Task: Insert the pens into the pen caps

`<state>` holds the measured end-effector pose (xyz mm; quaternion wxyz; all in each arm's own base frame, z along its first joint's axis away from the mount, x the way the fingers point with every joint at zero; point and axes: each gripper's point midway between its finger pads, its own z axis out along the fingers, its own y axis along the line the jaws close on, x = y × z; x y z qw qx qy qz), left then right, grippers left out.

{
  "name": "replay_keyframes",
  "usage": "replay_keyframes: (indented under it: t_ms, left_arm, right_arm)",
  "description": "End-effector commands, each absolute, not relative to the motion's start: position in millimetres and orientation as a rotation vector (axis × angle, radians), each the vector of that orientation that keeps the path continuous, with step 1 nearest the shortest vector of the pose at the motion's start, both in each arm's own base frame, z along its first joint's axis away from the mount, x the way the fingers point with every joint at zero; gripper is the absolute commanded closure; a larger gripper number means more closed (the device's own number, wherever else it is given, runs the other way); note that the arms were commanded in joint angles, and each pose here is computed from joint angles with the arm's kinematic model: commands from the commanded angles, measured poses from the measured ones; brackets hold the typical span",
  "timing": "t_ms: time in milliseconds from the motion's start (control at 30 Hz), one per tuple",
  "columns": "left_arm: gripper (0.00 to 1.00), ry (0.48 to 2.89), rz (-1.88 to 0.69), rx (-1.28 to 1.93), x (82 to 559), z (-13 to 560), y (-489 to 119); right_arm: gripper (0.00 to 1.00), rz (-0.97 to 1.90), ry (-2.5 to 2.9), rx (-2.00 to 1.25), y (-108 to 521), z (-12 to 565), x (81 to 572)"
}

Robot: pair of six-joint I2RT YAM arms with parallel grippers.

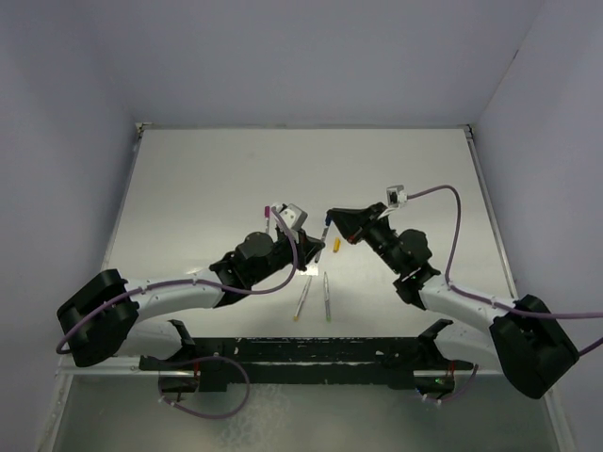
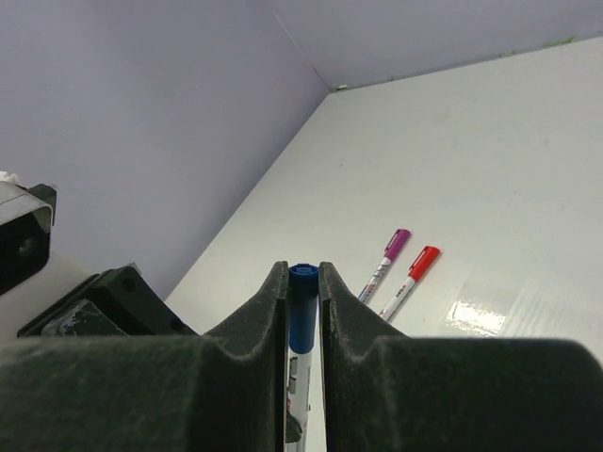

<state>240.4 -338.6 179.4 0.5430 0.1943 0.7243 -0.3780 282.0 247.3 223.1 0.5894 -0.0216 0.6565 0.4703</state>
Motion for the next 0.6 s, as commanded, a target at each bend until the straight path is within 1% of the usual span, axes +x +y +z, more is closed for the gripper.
replay_keyframes:
  t_ms: [0,100,133,167,233,333,400,467,567]
  left_arm:
    - [1.0,1.263,-1.003,0.243,267,338,-334]
    - [1.0,1.386,-0.967,0.276,270,305,-339]
    - [1.0,1.431,-0.953,0.284,271,291,-339]
    - [1.0,1.472,-0.942,0.288,271,278,-339]
    - [1.0,1.552,-0.915,0.286,270,251,-335]
    - [1.0,1.651,-0.857,0.288,269,215,-326]
    - [1.0,1.71,-0.803,0.287,270,195,-319]
    - [1.0,1.764,-0.748,0.294,272,177,-315]
    - [1.0,1.841,-0.665,0.289,282,156,-310]
  right_arm:
    - [1.0,1.113,1.833,-0.217,267,150,247]
    - [0.99,1.1,1.791,-0.211,269,174,256]
    - [0.95,1.077,1.754,-0.194,268,190,263]
    - [0.9,1.041,1.729,-0.177,264,201,269]
    - [0.74,0.966,1.672,-0.131,252,227,280]
    - [0.56,0.884,1.563,-0.059,230,264,287]
    - [0.48,0.84,1.511,-0.024,216,281,287]
    - [0.43,0.798,1.498,0.004,204,289,284]
    - [0.34,0.739,1.52,0.047,187,289,281]
